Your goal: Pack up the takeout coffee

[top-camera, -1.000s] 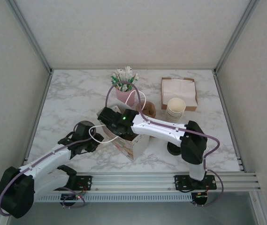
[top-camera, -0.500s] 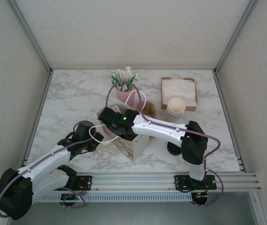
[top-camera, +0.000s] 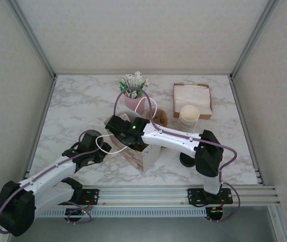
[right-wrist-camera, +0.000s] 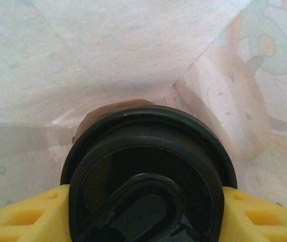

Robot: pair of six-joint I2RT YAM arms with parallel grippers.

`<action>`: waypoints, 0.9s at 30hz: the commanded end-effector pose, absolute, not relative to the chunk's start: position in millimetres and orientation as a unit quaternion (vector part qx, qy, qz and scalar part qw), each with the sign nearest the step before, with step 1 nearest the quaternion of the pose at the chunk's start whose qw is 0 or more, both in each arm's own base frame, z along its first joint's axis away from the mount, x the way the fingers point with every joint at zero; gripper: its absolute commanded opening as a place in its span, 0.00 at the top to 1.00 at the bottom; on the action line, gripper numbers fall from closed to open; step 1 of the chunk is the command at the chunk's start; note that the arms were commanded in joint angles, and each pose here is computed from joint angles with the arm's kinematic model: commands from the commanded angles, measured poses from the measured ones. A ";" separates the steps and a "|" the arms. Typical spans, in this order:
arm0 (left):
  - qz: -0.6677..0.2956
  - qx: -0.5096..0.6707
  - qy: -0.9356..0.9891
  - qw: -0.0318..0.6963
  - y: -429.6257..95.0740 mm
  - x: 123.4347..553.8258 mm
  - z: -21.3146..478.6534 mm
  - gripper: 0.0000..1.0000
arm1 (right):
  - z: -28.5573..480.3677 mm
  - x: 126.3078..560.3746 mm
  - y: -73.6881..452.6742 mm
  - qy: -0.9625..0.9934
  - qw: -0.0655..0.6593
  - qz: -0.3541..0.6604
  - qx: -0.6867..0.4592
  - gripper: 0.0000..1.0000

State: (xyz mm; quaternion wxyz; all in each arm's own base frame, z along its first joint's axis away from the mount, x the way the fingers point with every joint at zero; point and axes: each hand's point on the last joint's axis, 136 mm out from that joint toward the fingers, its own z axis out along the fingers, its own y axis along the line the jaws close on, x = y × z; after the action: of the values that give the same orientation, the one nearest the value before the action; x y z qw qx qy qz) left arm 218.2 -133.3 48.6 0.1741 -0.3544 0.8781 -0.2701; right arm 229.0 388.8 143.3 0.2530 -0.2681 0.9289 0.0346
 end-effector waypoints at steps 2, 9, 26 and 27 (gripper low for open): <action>-0.267 -0.357 0.875 0.188 -133.7 225.2 56.3 0.77 | 96.0 195.5 375.7 0.945 0.154 0.008 -0.289 0.52; -0.260 -0.357 0.877 0.190 -131.7 225.0 55.0 0.77 | 105.6 196.9 376.8 0.943 0.161 0.014 -0.290 0.52; -0.236 -0.354 0.883 0.201 -125.1 227.3 57.3 0.78 | 177.9 202.7 386.6 0.928 0.221 0.070 -0.290 0.52; -0.233 -0.354 0.883 0.202 -124.0 227.4 57.5 0.78 | 183.0 203.1 386.1 0.927 0.226 0.071 -0.292 0.52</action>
State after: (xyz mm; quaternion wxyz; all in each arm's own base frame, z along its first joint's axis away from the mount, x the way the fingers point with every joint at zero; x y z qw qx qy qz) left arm 224.4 -126.7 51.1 0.1898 -0.3592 0.8793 -0.2486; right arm 215.4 387.8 156.0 0.2256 -0.2801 0.9316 0.0520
